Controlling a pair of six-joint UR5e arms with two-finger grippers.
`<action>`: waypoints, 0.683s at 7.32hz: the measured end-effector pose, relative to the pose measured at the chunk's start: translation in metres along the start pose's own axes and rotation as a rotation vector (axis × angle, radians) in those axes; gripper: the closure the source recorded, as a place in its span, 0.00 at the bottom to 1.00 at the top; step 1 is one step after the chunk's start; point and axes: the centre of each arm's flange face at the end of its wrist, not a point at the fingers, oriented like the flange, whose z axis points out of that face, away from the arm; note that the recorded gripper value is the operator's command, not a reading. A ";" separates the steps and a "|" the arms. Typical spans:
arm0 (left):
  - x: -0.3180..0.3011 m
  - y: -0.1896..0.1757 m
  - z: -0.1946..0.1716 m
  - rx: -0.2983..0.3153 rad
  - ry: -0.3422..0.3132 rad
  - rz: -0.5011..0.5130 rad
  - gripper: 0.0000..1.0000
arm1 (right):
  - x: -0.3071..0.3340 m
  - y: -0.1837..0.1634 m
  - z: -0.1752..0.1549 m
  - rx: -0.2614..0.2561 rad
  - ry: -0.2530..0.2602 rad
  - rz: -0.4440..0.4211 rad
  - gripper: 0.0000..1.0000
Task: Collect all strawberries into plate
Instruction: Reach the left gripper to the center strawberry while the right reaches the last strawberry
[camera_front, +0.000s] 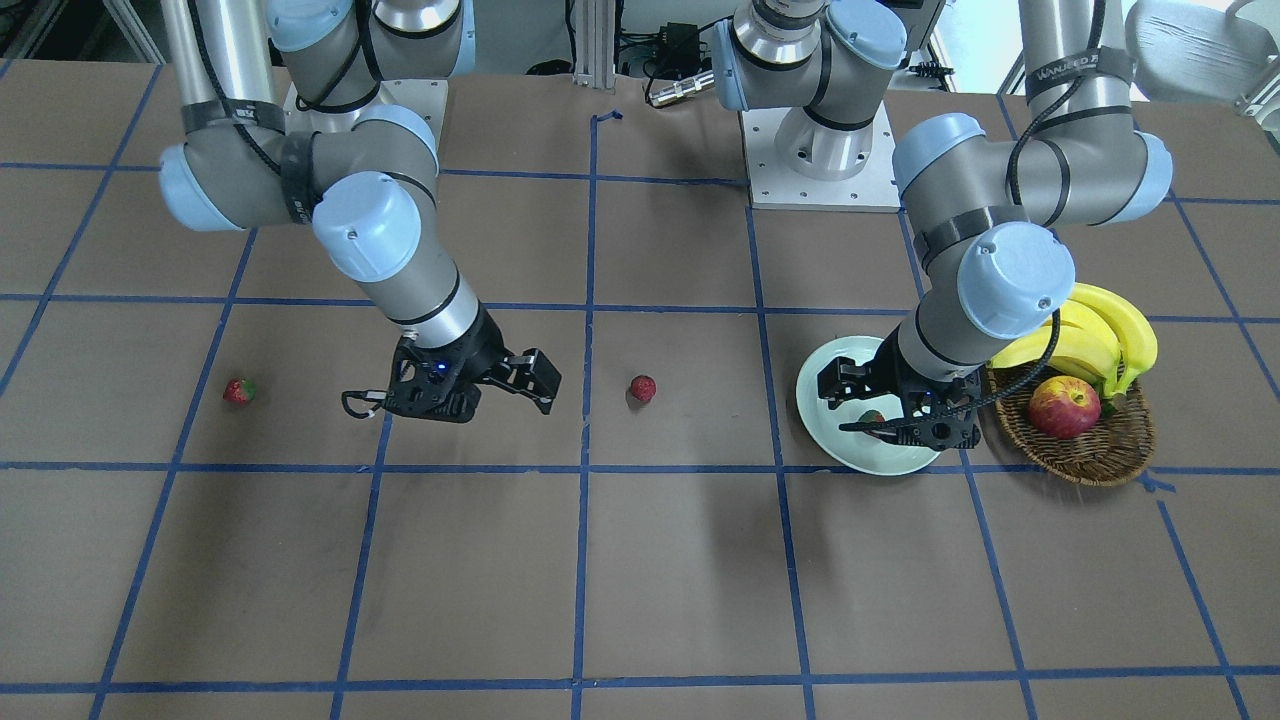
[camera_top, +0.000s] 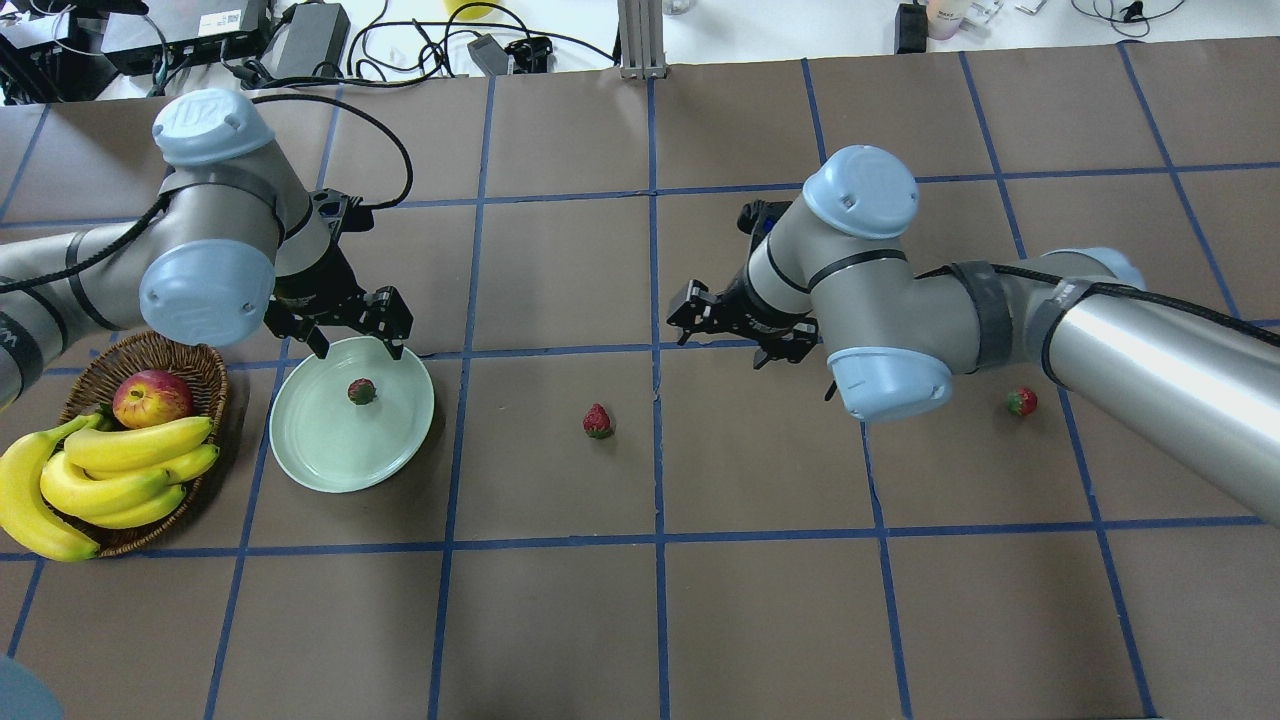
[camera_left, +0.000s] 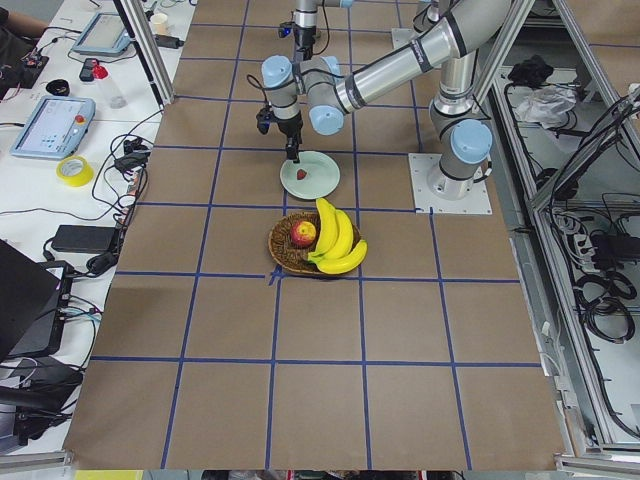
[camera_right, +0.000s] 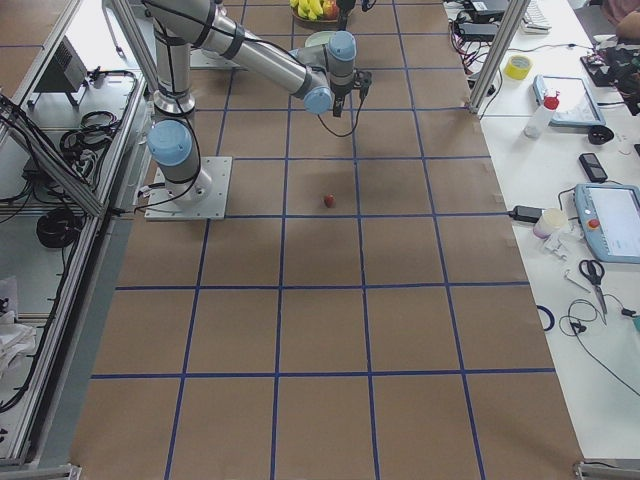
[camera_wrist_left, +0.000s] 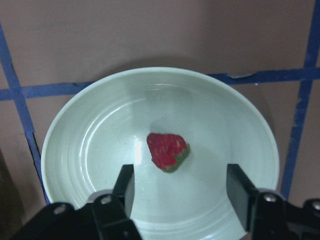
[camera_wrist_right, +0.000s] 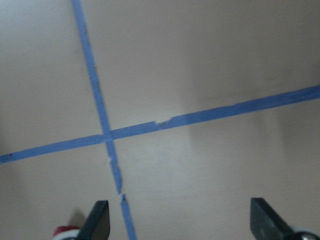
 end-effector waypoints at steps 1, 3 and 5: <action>0.040 0.001 -0.018 0.022 0.025 -0.030 0.00 | 0.028 -0.010 -0.018 0.039 0.090 -0.006 0.00; 0.121 0.010 -0.026 0.049 0.066 -0.121 0.02 | 0.096 -0.029 -0.033 0.051 0.203 -0.081 0.00; 0.183 0.024 0.003 0.073 0.061 -0.193 0.02 | 0.172 -0.042 -0.039 0.016 0.238 -0.135 0.00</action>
